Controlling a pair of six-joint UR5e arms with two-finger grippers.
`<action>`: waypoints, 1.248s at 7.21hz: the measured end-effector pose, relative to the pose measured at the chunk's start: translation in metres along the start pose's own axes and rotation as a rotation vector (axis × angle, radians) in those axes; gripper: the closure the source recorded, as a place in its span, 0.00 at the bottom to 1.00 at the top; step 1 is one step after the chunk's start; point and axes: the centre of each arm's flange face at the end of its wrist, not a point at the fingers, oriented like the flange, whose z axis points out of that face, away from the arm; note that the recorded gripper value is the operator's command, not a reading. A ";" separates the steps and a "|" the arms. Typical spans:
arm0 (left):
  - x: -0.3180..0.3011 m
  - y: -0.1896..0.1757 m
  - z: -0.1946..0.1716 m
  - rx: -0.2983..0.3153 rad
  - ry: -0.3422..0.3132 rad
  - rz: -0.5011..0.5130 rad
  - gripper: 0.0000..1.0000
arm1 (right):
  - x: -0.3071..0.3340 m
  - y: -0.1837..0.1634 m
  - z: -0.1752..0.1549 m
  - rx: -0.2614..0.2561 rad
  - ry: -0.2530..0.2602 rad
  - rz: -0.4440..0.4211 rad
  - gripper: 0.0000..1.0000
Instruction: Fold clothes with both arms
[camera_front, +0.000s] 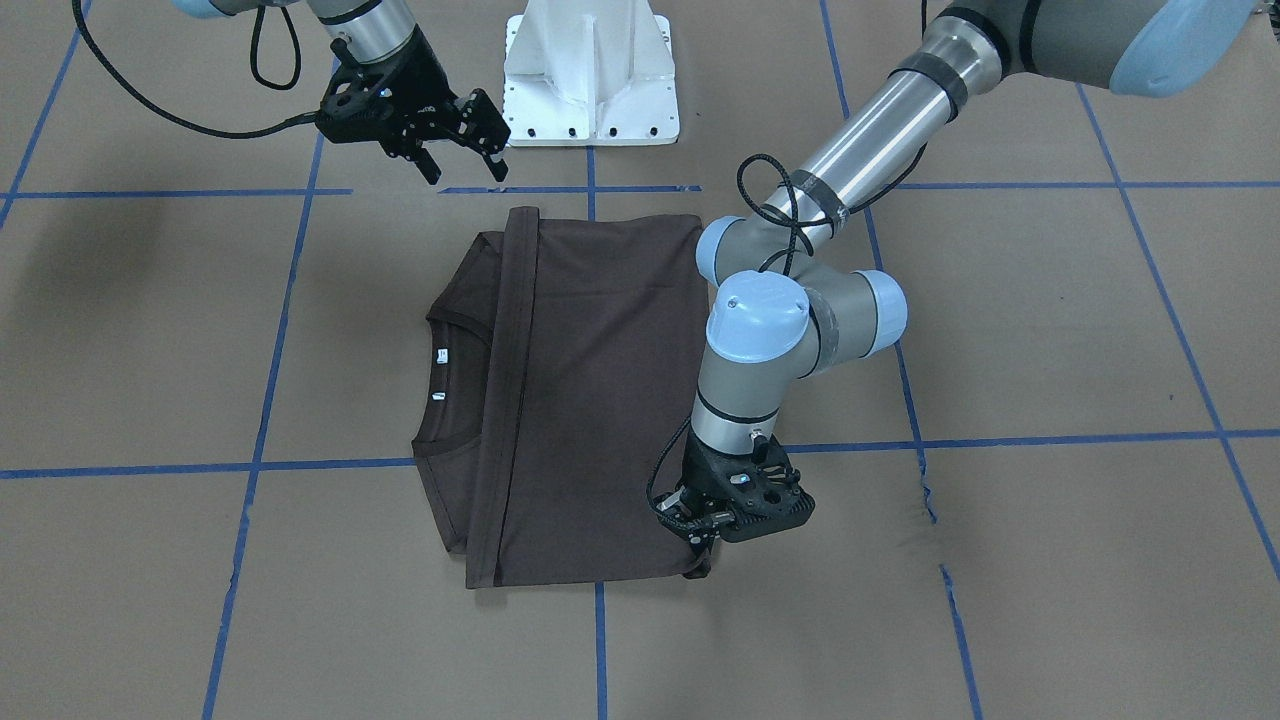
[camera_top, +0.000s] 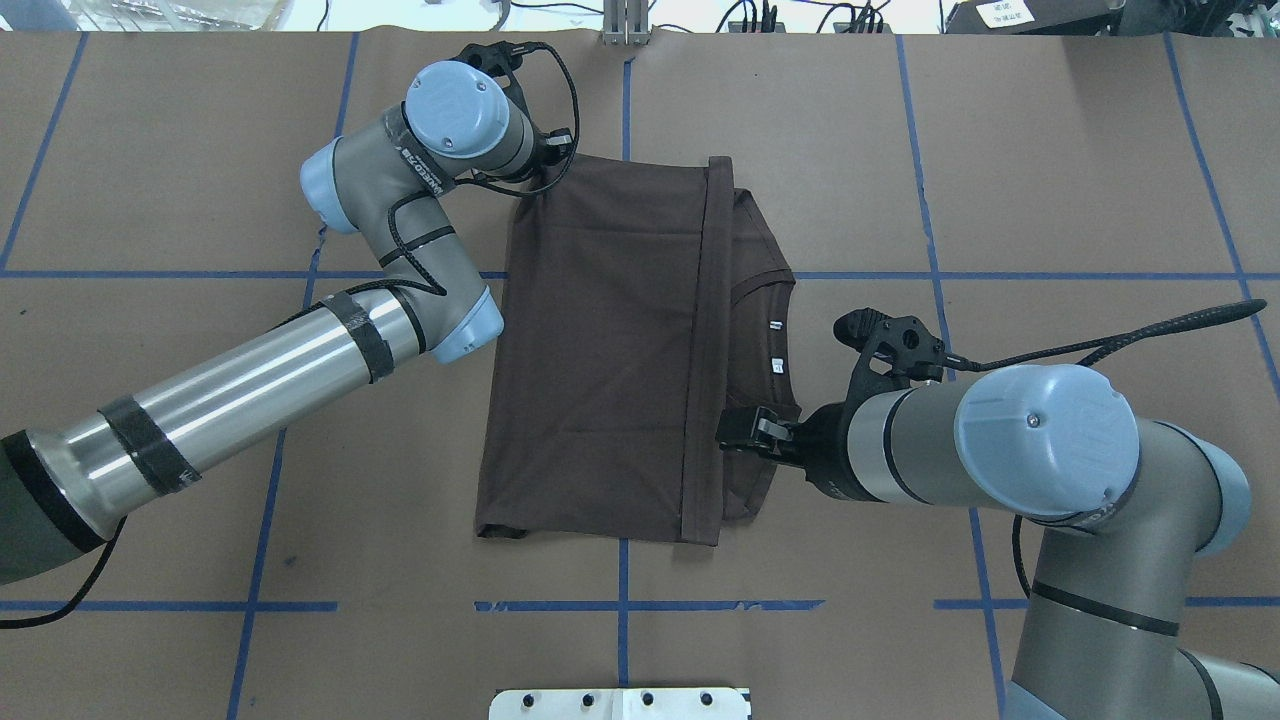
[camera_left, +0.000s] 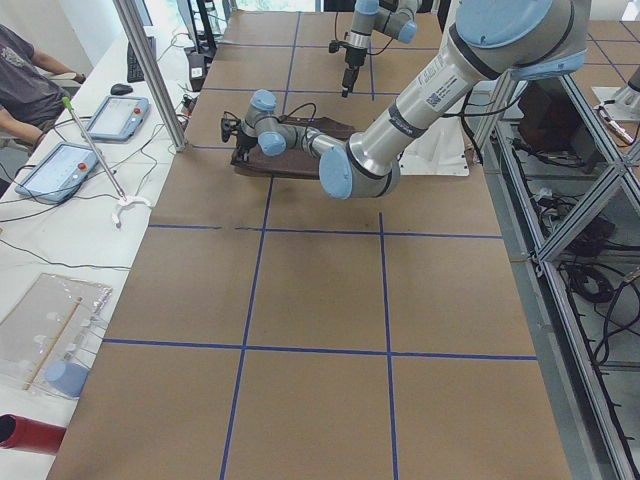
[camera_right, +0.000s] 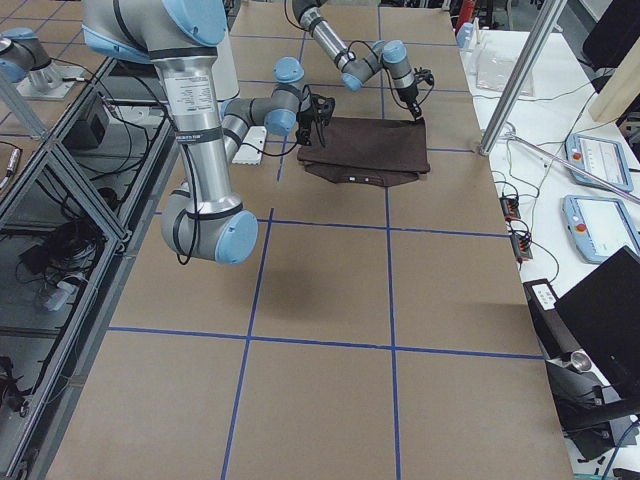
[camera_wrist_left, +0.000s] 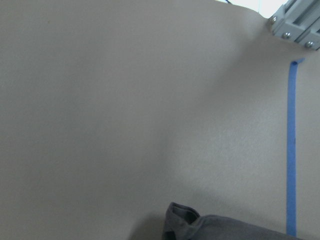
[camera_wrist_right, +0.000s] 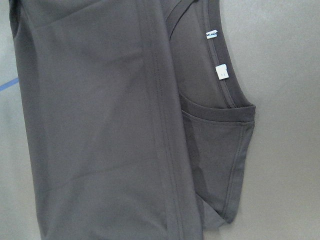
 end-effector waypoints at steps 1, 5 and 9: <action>-0.005 -0.007 0.002 0.008 -0.008 0.007 1.00 | 0.000 -0.001 0.000 0.002 -0.001 -0.002 0.00; -0.021 -0.030 0.003 0.043 -0.033 0.015 0.00 | 0.000 -0.004 0.011 0.006 0.028 -0.025 0.00; -0.038 -0.061 -0.055 -0.064 -0.065 0.054 0.00 | -0.037 -0.007 0.047 0.001 0.185 -0.185 0.00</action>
